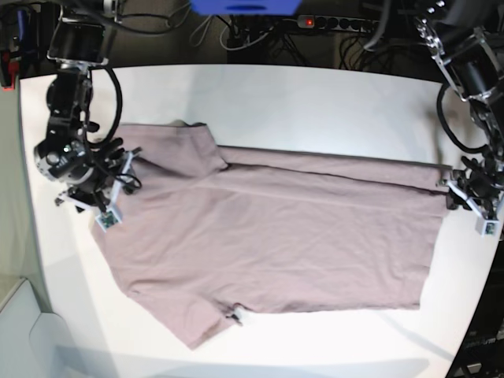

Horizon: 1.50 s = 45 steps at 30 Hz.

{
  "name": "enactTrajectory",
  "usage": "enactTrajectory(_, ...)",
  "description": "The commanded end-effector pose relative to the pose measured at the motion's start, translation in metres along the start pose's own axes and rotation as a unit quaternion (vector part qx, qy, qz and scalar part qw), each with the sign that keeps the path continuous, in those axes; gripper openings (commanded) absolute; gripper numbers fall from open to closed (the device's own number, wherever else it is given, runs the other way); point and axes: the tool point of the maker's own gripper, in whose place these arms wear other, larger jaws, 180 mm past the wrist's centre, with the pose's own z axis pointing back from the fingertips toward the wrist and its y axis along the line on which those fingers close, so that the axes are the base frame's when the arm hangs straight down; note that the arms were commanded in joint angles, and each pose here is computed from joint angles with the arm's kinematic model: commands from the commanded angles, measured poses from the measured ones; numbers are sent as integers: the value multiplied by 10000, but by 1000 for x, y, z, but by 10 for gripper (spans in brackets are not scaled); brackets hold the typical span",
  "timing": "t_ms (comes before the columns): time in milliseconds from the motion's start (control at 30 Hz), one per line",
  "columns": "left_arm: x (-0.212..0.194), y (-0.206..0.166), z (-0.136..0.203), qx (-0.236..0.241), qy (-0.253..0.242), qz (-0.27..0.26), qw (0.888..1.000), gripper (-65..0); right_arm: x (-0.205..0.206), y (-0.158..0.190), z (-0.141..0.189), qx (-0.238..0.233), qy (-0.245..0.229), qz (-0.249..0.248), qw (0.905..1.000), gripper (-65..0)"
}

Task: Layout the t-shirt on the table in an organized manner, then fold the t-shirt properly
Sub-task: 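Lift the collar-side corners with both grippers and fold toward the hem, then release the folded edge and regrasp the shirt's side edges with both grippers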

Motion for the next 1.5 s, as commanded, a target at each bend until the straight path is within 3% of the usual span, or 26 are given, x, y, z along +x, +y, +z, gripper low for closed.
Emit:
enactTrajectory(0, 23, 11, 8, 113, -318, -39, 9994, -412, 14, -15, 11, -231, -261, 6, 9994, -288)
enactTrajectory(233, 7, 34, 26, 398, -359, 198, 9984, -412, -6, -11, 37, -438, -236, 46, 9988, -287)
enactTrajectory(433, -28, 39, 24, 388, -82, 459, 9982, -410, -33, 24, 36, -150, -42, -361, 9992, -287)
enactTrajectory(633, -34, 38, 20, 341, -10, 541, 9979, -361, -49, 59, 34, 182, 79, -644, 9977, -287)
enactTrajectory(1033, -34, 37, 19, 332, -6, 530, 9980, -358, -71, 72, 18, 442, 283, -823, 9952, -298)
enactTrajectory(1133, -34, 37, 19, 332, -6, 530, 9980, -358, -74, 75, 16, 494, 296, -861, 9946, -397)
enactTrajectory(1267, -33, 38, 20, 344, -16, 537, 9980, -358, -77, 77, 13, 532, 338, -890, 9940, -631)
enactTrajectory(1467, -32, 38, 21, 357, -37, 514, 9980, -358, -57, 64, 23, 313, 95, -741, 9967, -650)
